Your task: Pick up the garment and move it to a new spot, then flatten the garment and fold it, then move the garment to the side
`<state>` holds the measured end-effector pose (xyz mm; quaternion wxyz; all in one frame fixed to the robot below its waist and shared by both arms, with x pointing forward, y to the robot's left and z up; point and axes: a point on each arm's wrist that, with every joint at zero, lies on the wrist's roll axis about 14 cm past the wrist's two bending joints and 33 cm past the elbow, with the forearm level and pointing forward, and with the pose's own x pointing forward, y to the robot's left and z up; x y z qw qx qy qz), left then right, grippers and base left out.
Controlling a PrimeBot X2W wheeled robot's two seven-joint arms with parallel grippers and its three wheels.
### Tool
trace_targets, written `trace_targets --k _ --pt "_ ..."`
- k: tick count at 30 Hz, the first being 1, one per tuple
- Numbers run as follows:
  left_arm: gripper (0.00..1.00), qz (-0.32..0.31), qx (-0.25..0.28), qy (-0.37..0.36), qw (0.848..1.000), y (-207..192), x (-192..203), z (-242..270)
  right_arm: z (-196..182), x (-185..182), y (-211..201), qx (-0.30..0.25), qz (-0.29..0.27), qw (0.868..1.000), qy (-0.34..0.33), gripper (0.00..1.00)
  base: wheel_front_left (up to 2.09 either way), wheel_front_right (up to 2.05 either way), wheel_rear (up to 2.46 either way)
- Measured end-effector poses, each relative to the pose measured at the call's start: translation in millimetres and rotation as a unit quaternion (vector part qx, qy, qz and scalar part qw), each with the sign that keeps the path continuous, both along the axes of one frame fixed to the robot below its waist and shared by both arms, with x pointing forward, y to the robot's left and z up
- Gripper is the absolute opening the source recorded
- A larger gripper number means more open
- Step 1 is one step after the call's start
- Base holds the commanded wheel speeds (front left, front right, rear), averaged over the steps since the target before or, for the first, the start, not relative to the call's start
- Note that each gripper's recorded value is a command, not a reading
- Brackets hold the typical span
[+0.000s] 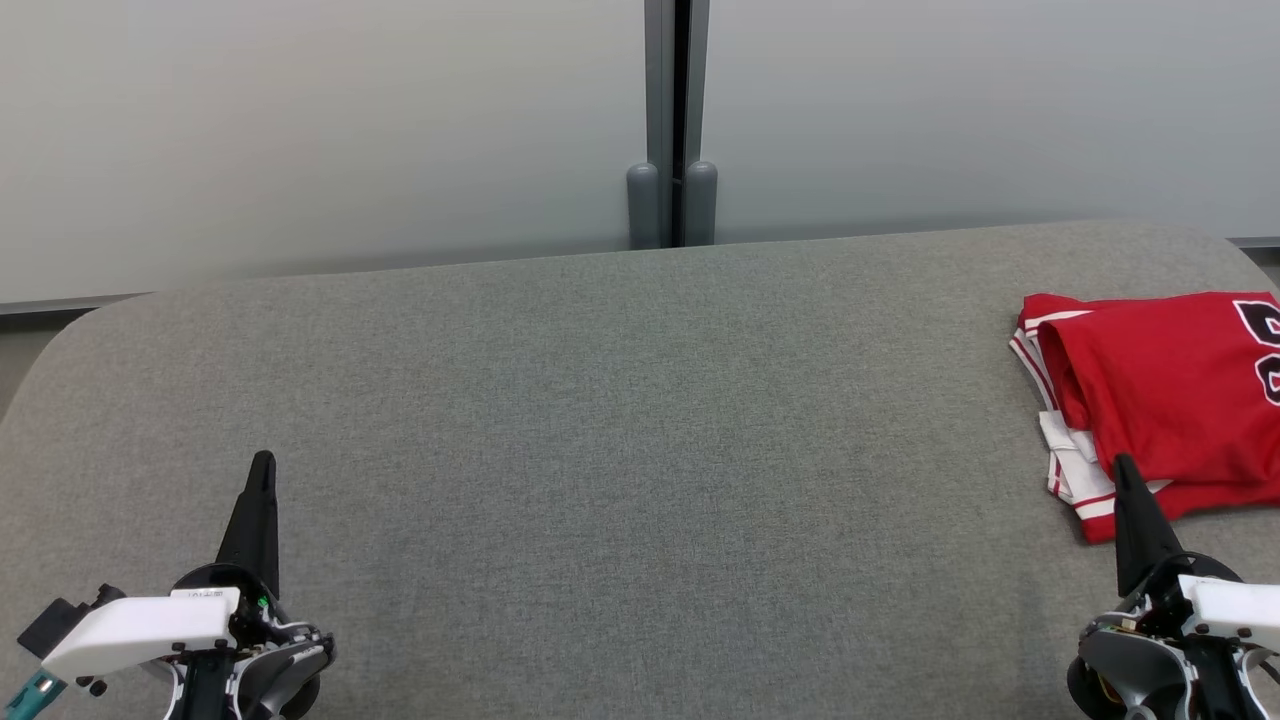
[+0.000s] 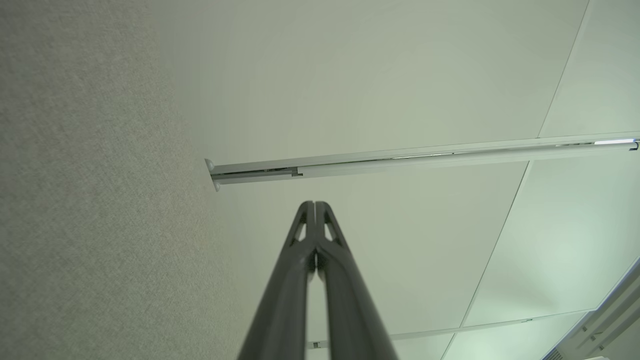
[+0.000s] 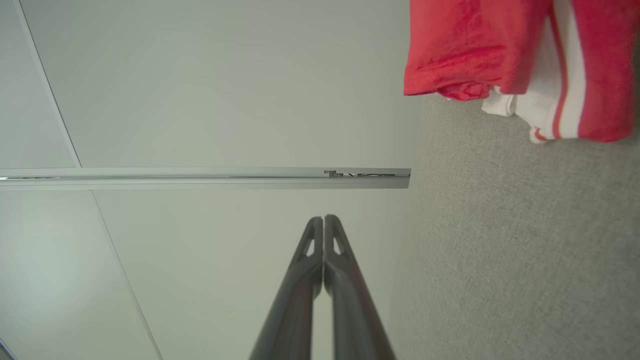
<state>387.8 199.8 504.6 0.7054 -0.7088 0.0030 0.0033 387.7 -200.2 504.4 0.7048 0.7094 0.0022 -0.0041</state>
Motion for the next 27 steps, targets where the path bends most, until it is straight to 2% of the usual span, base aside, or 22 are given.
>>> trace_targets --k 27 --pt "0.00 0.000 0.000 0.000 1.000 -0.1 0.0 0.0 0.0 0.0 -0.3 0.000 -0.001 1.000 0.000 0.00 0.00 0.00 0.00"
